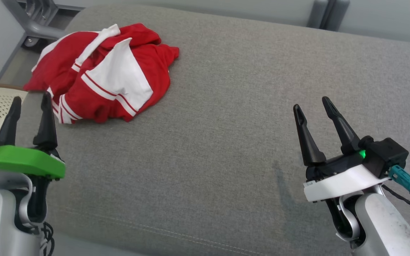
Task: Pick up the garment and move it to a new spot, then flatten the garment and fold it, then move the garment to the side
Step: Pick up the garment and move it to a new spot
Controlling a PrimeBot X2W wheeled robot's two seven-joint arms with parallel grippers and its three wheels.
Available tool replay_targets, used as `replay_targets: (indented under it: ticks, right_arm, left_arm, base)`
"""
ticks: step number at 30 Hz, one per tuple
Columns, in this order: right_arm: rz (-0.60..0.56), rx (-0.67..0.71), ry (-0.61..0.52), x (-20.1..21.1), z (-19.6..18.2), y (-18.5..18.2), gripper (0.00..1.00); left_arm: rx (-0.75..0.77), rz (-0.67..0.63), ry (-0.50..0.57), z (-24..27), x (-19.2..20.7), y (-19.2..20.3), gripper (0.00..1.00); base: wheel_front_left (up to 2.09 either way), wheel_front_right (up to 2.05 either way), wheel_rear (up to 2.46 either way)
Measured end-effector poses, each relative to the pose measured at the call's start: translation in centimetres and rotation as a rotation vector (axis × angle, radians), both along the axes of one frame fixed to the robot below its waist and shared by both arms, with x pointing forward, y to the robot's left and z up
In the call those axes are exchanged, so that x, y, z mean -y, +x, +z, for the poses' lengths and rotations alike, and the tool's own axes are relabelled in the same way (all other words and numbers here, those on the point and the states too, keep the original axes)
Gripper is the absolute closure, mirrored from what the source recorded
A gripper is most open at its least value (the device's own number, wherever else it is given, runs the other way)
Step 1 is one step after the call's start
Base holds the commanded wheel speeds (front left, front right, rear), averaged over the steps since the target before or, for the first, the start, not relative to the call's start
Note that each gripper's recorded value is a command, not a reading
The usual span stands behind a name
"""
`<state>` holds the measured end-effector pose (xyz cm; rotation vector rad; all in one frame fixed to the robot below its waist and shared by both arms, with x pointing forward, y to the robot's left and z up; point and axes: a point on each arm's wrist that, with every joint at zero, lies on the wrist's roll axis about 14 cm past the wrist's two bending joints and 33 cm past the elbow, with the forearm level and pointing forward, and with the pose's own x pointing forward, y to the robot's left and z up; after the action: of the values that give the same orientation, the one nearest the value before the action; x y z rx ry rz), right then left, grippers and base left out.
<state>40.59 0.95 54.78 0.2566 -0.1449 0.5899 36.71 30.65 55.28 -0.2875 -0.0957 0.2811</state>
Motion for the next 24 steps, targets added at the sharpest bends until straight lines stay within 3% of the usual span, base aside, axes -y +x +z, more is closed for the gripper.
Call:
replay_targets:
  ticks: [13, 24]
  right_arm:
    - [-0.103, -0.021, -0.024, 3.2, -1.9, 3.2, 0.00]
    - [-0.196, -0.071, -0.059, 6.5, -4.5, 4.9, 0.00]
  left_arm:
    - [-0.165, -0.137, -0.018, -3.7, 0.4, 8.8, 0.00]
    - [-0.482, -0.277, -0.100, -13.9, 4.3, 10.9, 0.00]
  base:
    - [0.00, 0.00, 0.00]
    - [0.00, 0.00, 0.00]
